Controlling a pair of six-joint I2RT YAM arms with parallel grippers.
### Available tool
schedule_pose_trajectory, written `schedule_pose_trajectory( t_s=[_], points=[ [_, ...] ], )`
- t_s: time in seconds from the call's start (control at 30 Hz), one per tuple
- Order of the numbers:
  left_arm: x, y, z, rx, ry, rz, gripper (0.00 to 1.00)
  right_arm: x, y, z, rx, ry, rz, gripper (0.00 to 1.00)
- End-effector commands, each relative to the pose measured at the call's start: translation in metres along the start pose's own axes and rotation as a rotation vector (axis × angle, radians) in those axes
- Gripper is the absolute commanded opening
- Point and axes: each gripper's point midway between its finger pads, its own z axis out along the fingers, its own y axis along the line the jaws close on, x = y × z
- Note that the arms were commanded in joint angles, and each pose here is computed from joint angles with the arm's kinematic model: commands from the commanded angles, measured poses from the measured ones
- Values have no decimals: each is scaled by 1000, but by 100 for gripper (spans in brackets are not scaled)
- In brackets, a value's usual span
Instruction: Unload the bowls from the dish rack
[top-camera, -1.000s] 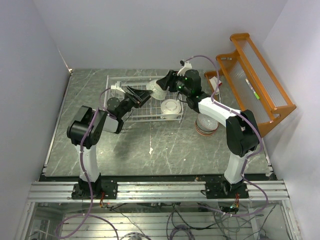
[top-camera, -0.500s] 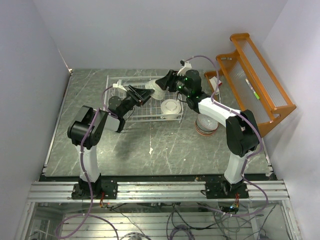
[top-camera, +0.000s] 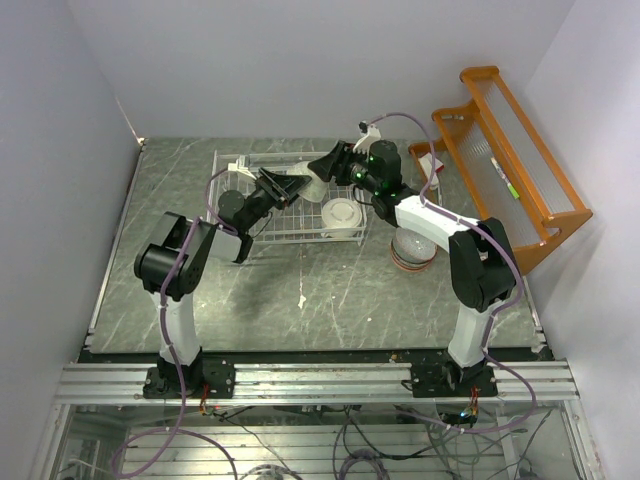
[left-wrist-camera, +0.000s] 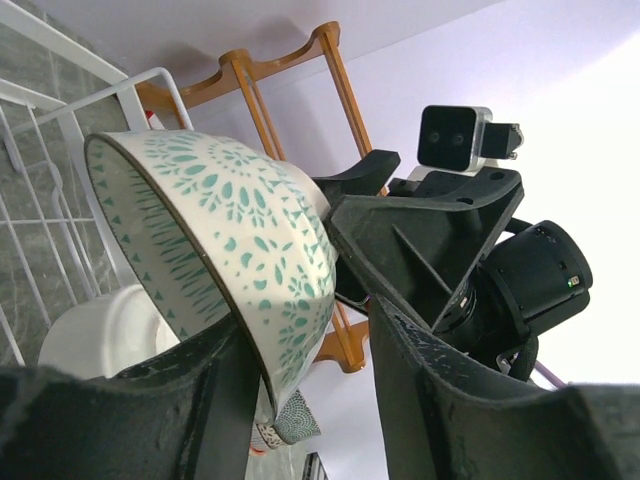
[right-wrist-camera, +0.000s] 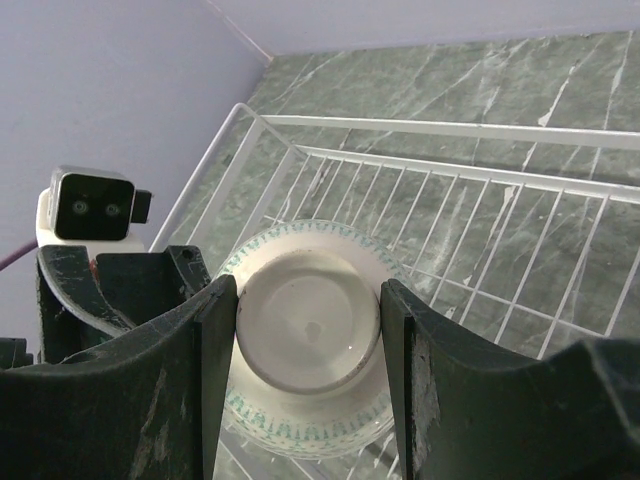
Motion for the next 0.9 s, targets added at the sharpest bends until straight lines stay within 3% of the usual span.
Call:
schedule_pose_trajectory(
  t_s=[0.0, 0.33, 0.6, 0.87],
  points=[
    [-7, -108, -9, 388, -30, 113, 51, -22, 21, 3, -85, -68, 5, 0],
    [-5, -114, -9, 399, -25, 104, 19, -18, 21, 2, -102, -61, 29, 0],
    [-3, -113, -8, 403, -4, 95, 7, -13, 19, -1, -108, -55, 43, 0],
    [3, -111, -8, 401, 23, 110, 7, -27, 9, -15, -81, -90, 46, 0]
  ],
)
